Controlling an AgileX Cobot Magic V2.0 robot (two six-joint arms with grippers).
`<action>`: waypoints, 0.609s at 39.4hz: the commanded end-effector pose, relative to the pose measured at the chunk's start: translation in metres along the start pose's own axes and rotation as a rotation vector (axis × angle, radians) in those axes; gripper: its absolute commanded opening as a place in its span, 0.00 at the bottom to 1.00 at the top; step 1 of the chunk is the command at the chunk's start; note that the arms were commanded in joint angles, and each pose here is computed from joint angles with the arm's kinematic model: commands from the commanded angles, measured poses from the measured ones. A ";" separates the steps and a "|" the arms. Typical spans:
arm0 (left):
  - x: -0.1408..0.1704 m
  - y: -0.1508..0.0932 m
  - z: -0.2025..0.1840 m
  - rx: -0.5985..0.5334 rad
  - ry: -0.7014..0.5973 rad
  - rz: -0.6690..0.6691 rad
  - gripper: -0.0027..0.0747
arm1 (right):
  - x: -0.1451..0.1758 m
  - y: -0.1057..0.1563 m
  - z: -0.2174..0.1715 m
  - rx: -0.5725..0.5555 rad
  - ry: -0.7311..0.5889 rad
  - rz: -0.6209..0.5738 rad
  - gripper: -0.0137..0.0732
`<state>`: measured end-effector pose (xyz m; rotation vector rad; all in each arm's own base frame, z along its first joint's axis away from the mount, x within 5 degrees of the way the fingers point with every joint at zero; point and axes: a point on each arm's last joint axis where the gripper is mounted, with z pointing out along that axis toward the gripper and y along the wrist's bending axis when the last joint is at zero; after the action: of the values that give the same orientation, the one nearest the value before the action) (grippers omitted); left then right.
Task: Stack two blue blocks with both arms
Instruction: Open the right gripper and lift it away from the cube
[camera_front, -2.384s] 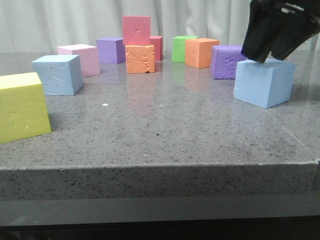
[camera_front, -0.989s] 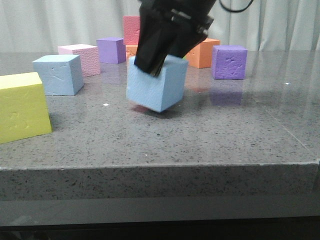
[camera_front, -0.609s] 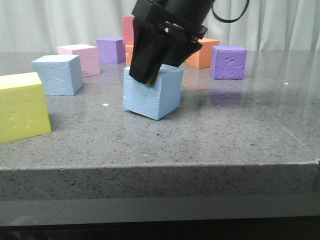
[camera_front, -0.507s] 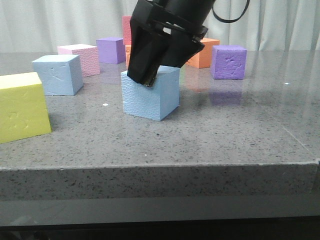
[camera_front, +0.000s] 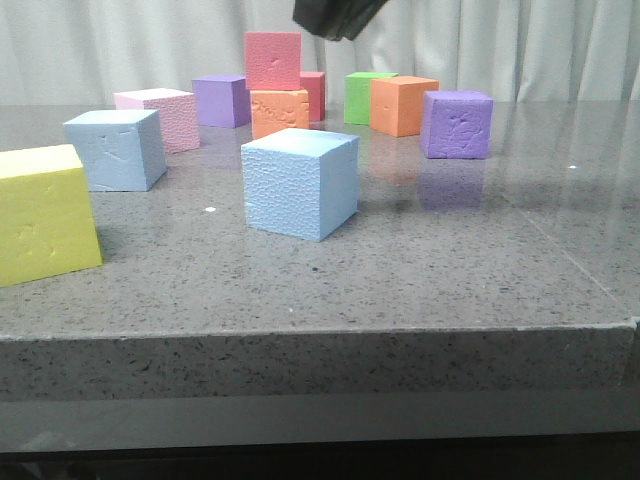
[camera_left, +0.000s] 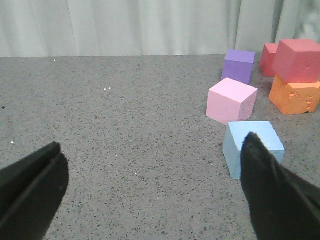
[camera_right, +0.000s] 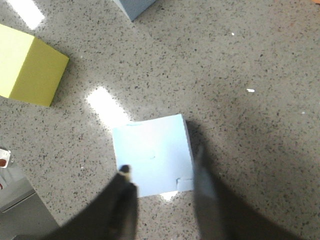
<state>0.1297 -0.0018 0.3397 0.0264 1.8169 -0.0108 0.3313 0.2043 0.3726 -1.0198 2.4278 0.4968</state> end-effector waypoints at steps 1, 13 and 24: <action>-0.016 0.000 -0.002 -0.005 -0.103 -0.006 0.90 | -0.005 0.012 -0.041 0.017 -0.117 -0.022 0.24; -0.016 0.000 -0.002 -0.005 -0.103 -0.006 0.90 | 0.013 0.001 -0.090 0.184 -0.121 0.068 0.09; -0.016 0.000 -0.002 -0.005 -0.103 -0.006 0.90 | 0.064 -0.027 -0.158 0.584 -0.178 0.381 0.09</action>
<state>0.1297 -0.0018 0.3397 0.0264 1.8169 -0.0108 0.2924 0.0996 0.4473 -0.4180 2.4188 0.0799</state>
